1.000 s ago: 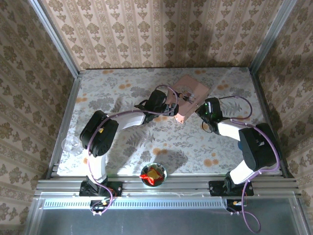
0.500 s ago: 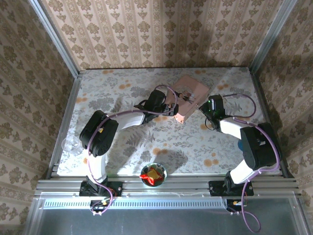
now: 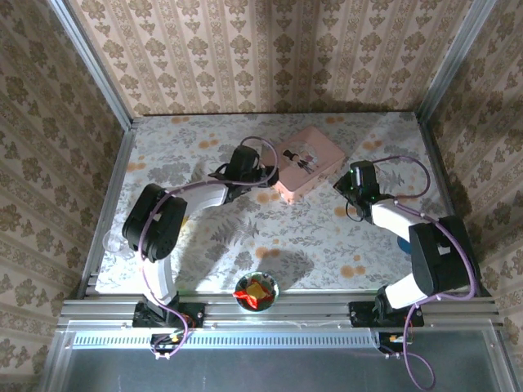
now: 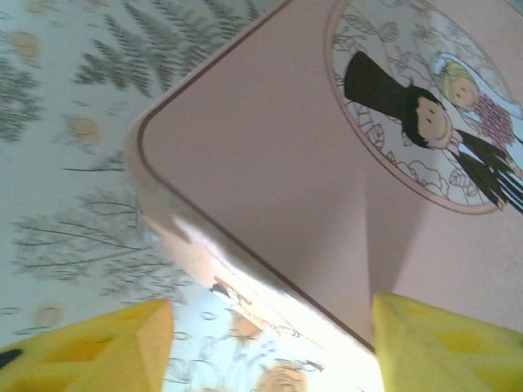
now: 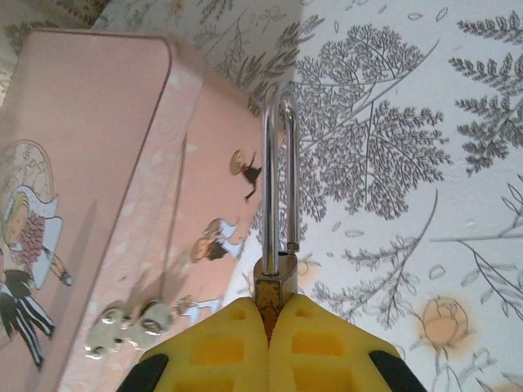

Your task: Unlock a padlock with a key

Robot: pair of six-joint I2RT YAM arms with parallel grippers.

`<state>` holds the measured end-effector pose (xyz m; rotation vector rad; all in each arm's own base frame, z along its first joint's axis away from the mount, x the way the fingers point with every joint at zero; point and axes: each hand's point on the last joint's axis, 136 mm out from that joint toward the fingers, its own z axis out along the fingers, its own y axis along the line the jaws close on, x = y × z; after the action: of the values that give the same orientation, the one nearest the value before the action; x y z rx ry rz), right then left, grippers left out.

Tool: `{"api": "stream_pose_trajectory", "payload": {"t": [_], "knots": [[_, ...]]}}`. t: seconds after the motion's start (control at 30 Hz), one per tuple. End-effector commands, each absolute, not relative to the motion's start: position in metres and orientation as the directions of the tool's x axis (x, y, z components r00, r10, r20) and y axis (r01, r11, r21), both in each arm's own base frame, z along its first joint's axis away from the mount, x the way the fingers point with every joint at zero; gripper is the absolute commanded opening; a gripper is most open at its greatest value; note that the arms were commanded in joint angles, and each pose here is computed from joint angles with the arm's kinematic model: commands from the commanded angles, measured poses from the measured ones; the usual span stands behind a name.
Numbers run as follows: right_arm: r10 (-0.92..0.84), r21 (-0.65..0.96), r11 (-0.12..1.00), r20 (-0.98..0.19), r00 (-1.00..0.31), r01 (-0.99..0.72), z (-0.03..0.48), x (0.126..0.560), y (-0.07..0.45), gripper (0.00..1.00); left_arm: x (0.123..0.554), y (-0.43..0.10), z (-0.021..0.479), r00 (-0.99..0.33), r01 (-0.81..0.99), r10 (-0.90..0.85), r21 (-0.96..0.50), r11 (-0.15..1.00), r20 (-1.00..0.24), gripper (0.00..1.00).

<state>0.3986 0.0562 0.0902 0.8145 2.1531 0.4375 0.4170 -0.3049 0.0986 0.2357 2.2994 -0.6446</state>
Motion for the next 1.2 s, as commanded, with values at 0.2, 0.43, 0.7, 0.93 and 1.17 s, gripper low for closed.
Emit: {"api": "stream_pose_trajectory", "payload": {"t": [0.2, 0.43, 0.7, 0.93, 1.17], "knots": [[0.546, 0.444, 0.832, -0.549, -0.633, 0.332, 0.090, 0.366, 0.083, 0.00, 0.455, -0.245, 0.058, -0.797, 0.169, -0.092, -0.367, 0.915, -0.597, 0.52], [0.439, 0.401, 0.883, -0.525, -0.729, 0.243, 0.084, 0.349, 0.111, 0.00, 0.492, -0.249, 0.076, -0.774, 0.174, -0.155, -0.441, 0.881, -0.614, 0.51], [0.371, 0.491, 0.863, -0.455, -0.810, 0.119, 0.091, 0.332, 0.140, 0.00, 0.518, -0.277, 0.103, -0.745, 0.257, -0.190, -0.538, 0.803, -0.639, 0.52], [0.300, 0.554, 0.831, -0.395, -0.868, 0.035, 0.090, 0.319, 0.160, 0.00, 0.535, -0.283, 0.124, -0.718, 0.286, -0.217, -0.565, 0.774, -0.661, 0.61], [0.224, 0.588, 0.809, -0.326, -0.918, -0.011, 0.070, 0.309, 0.173, 0.00, 0.535, -0.266, 0.157, -0.668, 0.289, -0.263, -0.568, 0.770, -0.696, 0.71]]}}
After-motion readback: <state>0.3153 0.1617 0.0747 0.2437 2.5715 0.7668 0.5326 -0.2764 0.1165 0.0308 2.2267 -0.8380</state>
